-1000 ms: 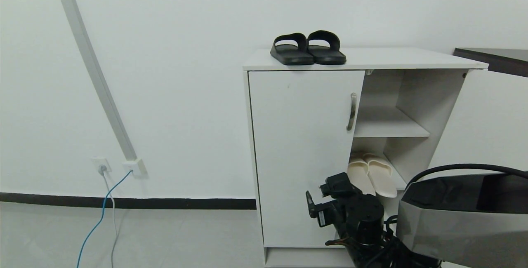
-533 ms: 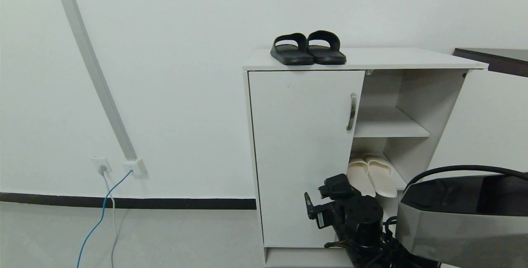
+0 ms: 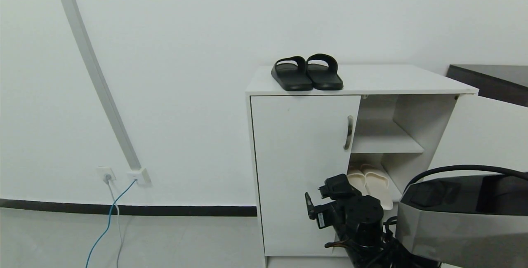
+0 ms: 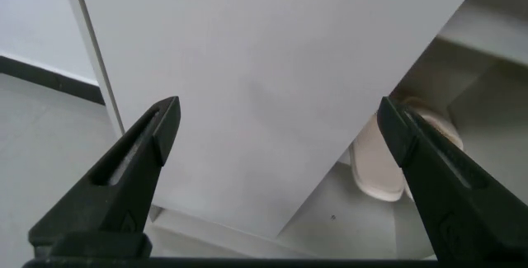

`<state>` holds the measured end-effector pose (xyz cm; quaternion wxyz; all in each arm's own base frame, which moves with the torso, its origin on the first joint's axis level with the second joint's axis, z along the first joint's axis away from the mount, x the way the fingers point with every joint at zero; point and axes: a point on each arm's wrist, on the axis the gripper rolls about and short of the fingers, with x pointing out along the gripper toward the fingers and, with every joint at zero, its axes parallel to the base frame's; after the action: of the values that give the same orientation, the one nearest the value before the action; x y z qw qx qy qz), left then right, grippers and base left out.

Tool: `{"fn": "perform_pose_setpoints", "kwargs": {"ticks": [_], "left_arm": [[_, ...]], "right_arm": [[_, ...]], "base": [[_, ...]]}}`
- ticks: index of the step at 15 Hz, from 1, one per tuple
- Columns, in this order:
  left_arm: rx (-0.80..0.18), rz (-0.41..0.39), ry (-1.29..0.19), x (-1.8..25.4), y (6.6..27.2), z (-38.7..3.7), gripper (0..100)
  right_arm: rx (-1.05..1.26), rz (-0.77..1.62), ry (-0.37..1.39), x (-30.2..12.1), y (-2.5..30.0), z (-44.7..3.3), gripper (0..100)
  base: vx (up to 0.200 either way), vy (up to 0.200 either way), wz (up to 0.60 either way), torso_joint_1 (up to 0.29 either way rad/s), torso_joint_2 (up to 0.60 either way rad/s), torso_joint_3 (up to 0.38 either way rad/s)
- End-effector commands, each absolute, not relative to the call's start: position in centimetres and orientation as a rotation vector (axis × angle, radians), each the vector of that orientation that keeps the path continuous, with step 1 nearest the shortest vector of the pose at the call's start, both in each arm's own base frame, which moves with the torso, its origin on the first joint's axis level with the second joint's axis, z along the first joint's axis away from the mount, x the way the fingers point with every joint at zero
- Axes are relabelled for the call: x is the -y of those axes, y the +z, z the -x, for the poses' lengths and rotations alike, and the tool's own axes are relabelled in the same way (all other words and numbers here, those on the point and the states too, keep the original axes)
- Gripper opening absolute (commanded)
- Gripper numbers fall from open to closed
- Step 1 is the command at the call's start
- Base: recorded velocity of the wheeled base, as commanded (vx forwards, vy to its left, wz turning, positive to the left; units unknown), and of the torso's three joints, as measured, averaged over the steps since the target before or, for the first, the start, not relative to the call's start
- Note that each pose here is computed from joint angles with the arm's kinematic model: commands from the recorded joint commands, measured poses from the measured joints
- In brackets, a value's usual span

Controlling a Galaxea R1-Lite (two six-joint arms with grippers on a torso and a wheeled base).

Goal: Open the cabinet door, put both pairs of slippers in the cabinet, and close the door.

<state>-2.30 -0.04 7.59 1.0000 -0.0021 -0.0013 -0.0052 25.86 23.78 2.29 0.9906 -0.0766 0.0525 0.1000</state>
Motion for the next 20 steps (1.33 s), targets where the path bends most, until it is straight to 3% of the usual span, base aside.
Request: {"fn": "perform_pose_setpoints", "kwargs": {"ticks": [1,20], "left_arm": [[0.002,0.005,-0.011,0.04,7.59,2.29,0],[0.002,0.005,-0.011,0.04,7.59,2.29,0]], "right_arm": [[-0.106,0.155,0.201,-23.78,2.25,-25.83,100],[-0.112,0.161,0.201,-23.70,2.11,-25.75,100]], "base": [[0.000,0.000,0.00,0.139,-0.46,-0.344],[0.000,0.000,0.00,0.199,-0.52,-0.324]]}}
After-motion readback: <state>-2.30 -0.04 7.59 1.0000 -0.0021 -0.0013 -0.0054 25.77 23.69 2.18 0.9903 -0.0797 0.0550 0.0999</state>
